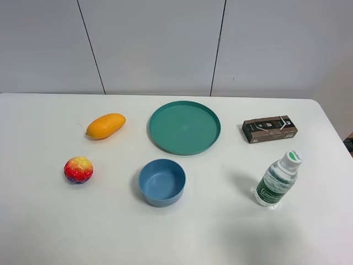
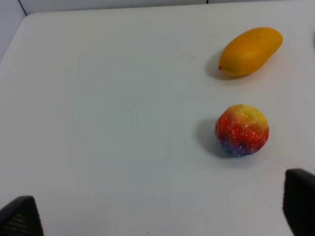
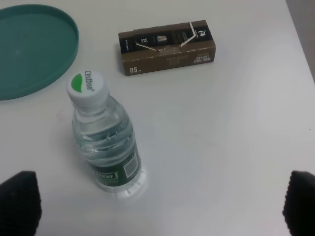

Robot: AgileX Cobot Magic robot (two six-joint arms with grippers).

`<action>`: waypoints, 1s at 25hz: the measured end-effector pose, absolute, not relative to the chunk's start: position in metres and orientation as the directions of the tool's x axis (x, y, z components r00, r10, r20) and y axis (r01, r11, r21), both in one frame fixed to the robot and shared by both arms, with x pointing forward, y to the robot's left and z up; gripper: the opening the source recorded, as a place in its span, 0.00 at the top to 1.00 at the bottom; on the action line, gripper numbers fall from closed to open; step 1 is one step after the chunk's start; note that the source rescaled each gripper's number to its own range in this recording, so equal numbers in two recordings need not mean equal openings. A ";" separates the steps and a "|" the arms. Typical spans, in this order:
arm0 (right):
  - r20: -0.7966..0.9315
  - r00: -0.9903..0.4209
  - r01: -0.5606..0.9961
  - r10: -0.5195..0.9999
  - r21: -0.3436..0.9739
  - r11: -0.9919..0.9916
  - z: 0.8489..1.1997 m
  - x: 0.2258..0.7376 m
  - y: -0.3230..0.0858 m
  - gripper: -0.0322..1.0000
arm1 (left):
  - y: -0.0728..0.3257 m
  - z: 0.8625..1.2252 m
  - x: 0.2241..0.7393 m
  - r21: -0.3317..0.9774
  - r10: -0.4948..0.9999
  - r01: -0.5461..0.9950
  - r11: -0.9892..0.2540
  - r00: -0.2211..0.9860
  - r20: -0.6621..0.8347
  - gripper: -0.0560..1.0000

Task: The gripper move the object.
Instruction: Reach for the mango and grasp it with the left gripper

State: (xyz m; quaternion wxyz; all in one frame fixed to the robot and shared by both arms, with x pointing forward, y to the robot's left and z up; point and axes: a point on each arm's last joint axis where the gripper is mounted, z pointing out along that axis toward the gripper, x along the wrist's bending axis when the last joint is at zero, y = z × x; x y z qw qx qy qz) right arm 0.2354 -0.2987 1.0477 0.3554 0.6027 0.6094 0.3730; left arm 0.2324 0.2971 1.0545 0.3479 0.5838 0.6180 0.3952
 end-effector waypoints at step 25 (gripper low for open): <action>0.016 -0.021 0.469 1.000 0.883 -0.005 1.048 0.235 -0.299 0.00 | 0.309 1.113 0.335 0.703 0.993 0.702 -0.111 0.049 0.108 0.00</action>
